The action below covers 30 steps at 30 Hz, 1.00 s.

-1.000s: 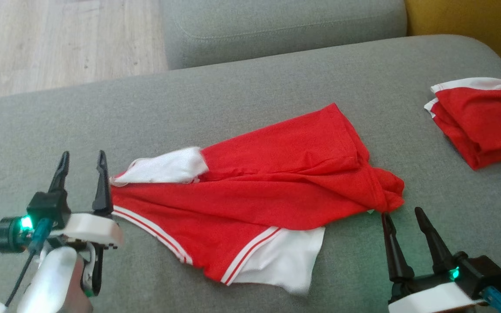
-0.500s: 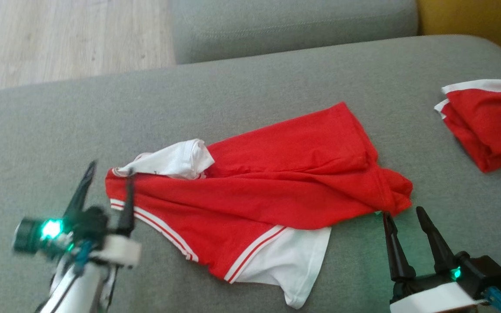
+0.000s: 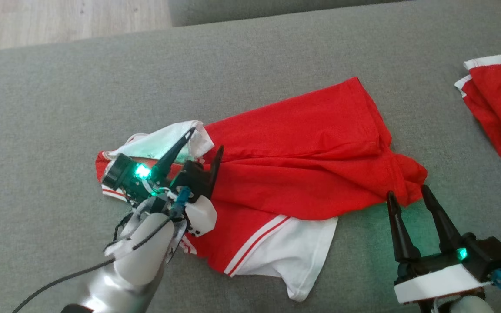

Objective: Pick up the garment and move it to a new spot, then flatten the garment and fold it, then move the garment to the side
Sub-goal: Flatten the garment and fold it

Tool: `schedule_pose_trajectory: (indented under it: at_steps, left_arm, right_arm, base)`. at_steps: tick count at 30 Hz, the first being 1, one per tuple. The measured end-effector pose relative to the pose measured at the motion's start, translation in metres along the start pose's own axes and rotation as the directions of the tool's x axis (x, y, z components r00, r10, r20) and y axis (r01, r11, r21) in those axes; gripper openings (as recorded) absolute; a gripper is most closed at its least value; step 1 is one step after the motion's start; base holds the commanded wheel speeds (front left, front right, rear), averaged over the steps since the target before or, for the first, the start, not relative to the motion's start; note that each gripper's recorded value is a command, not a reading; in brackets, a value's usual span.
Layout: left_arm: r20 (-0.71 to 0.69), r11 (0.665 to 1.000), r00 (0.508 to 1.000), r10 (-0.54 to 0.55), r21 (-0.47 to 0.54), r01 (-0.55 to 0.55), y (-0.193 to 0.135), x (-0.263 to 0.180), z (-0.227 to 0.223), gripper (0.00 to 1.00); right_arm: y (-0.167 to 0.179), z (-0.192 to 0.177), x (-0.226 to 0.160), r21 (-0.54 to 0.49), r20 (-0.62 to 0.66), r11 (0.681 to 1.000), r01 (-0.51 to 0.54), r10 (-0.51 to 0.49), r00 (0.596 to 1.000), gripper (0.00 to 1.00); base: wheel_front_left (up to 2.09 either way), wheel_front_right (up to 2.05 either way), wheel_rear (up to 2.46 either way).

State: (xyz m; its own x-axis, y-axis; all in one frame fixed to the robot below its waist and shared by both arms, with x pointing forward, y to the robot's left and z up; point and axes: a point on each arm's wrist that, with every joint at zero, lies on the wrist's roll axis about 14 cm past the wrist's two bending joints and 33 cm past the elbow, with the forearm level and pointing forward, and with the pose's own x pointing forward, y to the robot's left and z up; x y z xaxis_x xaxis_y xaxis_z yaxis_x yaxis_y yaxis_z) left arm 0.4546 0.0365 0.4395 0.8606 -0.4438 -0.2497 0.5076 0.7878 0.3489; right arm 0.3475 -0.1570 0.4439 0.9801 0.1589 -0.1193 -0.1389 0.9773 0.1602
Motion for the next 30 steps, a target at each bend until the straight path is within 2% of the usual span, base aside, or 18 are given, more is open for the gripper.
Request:
schedule_pose_trajectory:
  at_steps: [2, 5, 10, 18, 30]
  left_arm:
    - [-0.046, 1.000, 0.999, -0.009, 0.015, 0.010, -0.006, 0.003, -0.012, 1.00]
    - [-0.133, 0.997, 0.990, 0.040, 0.072, -0.030, -0.002, 0.001, -0.034, 1.00]
    - [-0.143, 0.985, 0.981, 0.129, 0.132, -0.111, 0.013, -0.002, -0.041, 1.00]
    - [-0.112, 0.980, 0.981, 0.158, 0.141, -0.142, 0.024, -0.009, -0.037, 1.00]
    - [-0.095, 0.990, 0.988, 0.120, 0.091, -0.112, 0.016, -0.008, -0.025, 1.00]
  right_arm:
    - [-0.003, -0.002, 0.000, -0.006, -0.007, 1.000, 0.005, -0.005, 1.000, 1.00]
    - [-0.006, -0.004, 0.000, -0.007, -0.014, 1.000, 0.011, -0.011, 1.000, 1.00]
    - [-0.005, -0.003, 0.001, -0.007, -0.014, 1.000, 0.009, -0.009, 1.000, 1.00]
    - [0.001, -0.001, 0.002, -0.005, -0.006, 1.000, -0.009, 0.009, 1.000, 1.00]
    - [0.004, 0.002, -0.002, -0.006, 0.006, 1.000, -0.016, 0.016, 1.000, 1.00]
  base:
    - [0.00, 0.00, 0.00]
    - [0.00, 0.00, 0.00]
    - [0.00, 0.00, 0.00]
    - [0.00, 0.00, 0.00]
    - [0.00, 0.00, 0.00]
